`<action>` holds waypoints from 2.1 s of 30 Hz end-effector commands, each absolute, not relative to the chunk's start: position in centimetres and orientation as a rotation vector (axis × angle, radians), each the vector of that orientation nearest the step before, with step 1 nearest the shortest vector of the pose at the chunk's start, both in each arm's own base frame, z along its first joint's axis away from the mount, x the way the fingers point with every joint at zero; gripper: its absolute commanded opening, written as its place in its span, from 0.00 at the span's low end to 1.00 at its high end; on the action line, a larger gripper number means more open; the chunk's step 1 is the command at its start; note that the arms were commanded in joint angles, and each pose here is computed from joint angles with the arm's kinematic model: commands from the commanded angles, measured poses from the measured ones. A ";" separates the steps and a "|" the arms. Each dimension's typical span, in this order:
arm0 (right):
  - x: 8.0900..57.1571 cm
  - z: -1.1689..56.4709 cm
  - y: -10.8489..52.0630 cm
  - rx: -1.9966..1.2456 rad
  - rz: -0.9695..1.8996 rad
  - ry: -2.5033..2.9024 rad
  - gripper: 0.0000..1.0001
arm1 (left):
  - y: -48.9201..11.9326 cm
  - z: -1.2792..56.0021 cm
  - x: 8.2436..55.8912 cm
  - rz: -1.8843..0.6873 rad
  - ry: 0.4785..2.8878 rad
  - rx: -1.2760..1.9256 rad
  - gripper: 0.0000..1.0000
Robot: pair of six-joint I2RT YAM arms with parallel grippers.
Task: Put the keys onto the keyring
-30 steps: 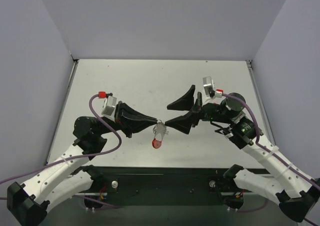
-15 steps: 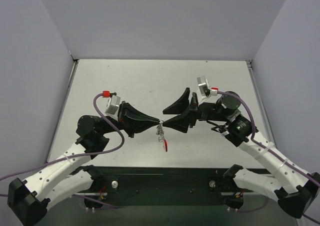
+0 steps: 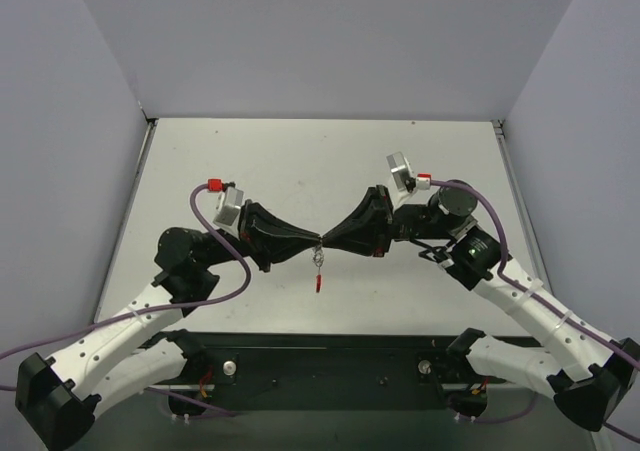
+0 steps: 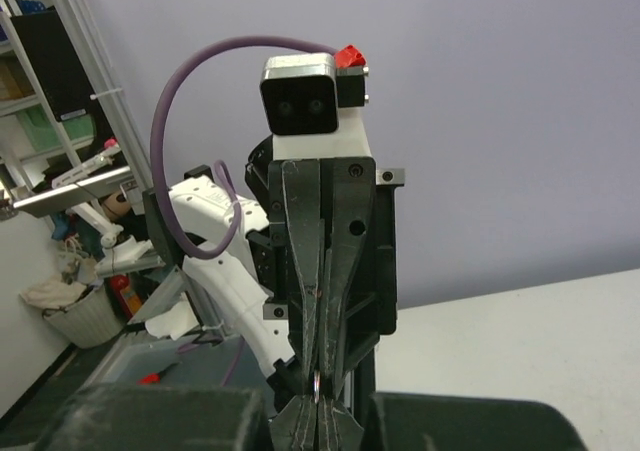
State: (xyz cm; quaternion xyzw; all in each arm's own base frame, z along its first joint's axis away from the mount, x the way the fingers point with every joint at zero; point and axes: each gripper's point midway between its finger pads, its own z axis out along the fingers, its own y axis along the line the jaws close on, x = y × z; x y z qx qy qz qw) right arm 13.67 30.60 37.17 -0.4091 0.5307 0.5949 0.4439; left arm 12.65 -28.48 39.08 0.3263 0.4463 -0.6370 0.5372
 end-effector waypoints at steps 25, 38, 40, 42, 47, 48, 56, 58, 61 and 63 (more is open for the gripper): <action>13.1 36.2 28.9 -1.235 1.282 1.451 0.00 | -26.7 38.8 12.5 -1.202 1.382 1.020 0.63; 13.3 34.7 28.8 -1.283 1.236 1.588 0.00 | -28.5 37.6 11.9 -1.313 1.427 1.111 0.60; 13.3 34.7 28.9 -1.284 1.237 1.596 0.00 | -28.8 37.4 11.8 -1.330 1.423 1.121 0.59; 13.2 34.7 28.9 -1.288 1.239 1.597 0.00 | -29.1 37.3 11.8 -1.338 1.419 1.125 0.59; 13.1 34.6 29.0 -1.297 1.243 1.604 0.00 | -30.4 36.9 11.6 -1.359 1.428 1.155 0.57; 13.1 34.7 29.0 -1.297 1.240 1.602 0.00 | -30.6 36.9 11.5 -1.359 1.426 1.162 0.57; 13.0 34.7 29.0 -1.305 1.242 1.596 0.00 | -31.7 36.5 11.8 -1.350 1.435 1.177 0.49; 13.0 34.6 29.0 -1.306 1.239 1.597 0.00 | -31.8 36.5 11.9 -1.345 1.436 1.174 0.47; 13.0 34.5 28.9 -1.303 1.231 1.599 0.00 | -31.6 36.7 12.1 -1.326 1.435 1.161 0.43; 13.0 34.4 28.9 -1.306 1.233 1.598 0.00 | -31.4 36.7 12.2 -1.307 1.438 1.151 0.43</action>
